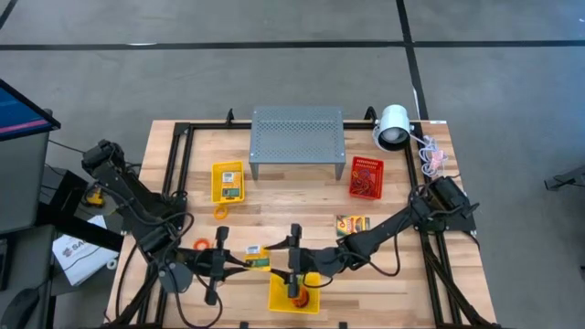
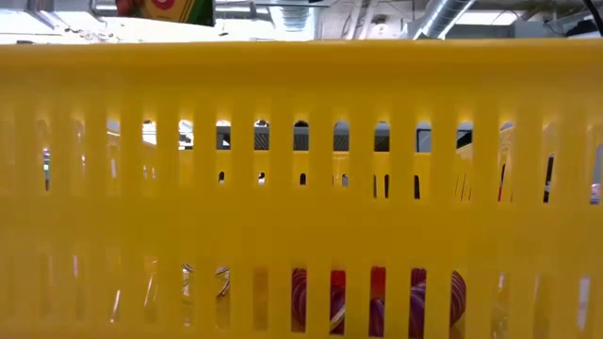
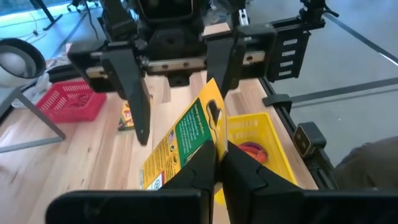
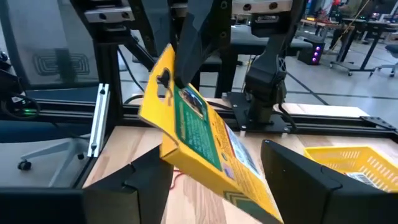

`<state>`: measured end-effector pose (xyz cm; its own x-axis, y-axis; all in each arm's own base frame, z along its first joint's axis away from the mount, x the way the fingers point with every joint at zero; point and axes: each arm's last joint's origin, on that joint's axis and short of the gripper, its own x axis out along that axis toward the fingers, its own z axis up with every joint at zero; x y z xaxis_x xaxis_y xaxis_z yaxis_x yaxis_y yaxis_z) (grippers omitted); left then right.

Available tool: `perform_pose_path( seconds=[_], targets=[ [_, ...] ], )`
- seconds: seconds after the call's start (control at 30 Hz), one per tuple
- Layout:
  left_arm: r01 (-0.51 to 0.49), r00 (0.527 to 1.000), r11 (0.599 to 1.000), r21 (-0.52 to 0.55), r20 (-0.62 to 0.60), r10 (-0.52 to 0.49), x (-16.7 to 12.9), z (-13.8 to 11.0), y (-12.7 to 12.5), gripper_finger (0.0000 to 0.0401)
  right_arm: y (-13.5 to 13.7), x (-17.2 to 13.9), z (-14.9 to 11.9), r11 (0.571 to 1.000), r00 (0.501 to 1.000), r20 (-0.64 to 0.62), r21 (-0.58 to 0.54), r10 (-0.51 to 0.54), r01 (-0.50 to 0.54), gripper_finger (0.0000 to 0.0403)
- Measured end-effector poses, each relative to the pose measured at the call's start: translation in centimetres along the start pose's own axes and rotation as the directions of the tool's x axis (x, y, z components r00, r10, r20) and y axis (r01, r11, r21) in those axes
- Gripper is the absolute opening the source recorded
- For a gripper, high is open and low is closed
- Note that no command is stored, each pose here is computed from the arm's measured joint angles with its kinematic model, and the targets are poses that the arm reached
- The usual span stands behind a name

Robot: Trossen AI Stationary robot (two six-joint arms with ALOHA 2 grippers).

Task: Pick & Place Office Desk Supplies
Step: Put the yellow crayon box into the top yellow bin

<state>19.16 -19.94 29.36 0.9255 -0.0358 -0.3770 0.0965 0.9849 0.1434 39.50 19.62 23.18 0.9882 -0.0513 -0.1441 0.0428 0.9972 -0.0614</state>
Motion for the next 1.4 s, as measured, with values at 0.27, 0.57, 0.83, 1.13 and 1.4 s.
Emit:
perform_pose_path(
  seconds=[0.27,0.57,0.83,1.13,1.4],
  targets=[
    [-0.005,1.000,1.000,0.013,0.017,0.005,0.2,0.3,0.2,0.0010,0.1,0.0,0.1,1.000,1.000,0.006,0.001,0.027,-0.027,0.0171],
    [-0.011,1.000,1.000,0.012,0.025,0.011,0.2,0.3,0.2,0.0009,0.2,-0.1,0.1,0.998,0.998,0.006,-0.021,0.055,-0.055,0.0023],
    [0.000,1.000,0.999,0.042,0.022,-0.001,0.2,0.3,0.1,0.0009,0.3,-0.1,0.1,0.998,0.998,0.007,-0.022,0.056,-0.056,0.0033],
    [0.049,0.999,0.997,0.062,0.014,-0.050,0.2,0.3,0.0,0.0098,0.5,-0.2,0.0,0.998,0.999,0.004,-0.028,0.054,-0.054,0.0024],
    [0.082,0.995,0.996,0.035,0.061,-0.084,-1.6,1.3,0.9,0.0218,0.5,-0.2,0.0,0.998,0.999,-0.002,-0.028,0.050,-0.050,0.0026]
  ],
)
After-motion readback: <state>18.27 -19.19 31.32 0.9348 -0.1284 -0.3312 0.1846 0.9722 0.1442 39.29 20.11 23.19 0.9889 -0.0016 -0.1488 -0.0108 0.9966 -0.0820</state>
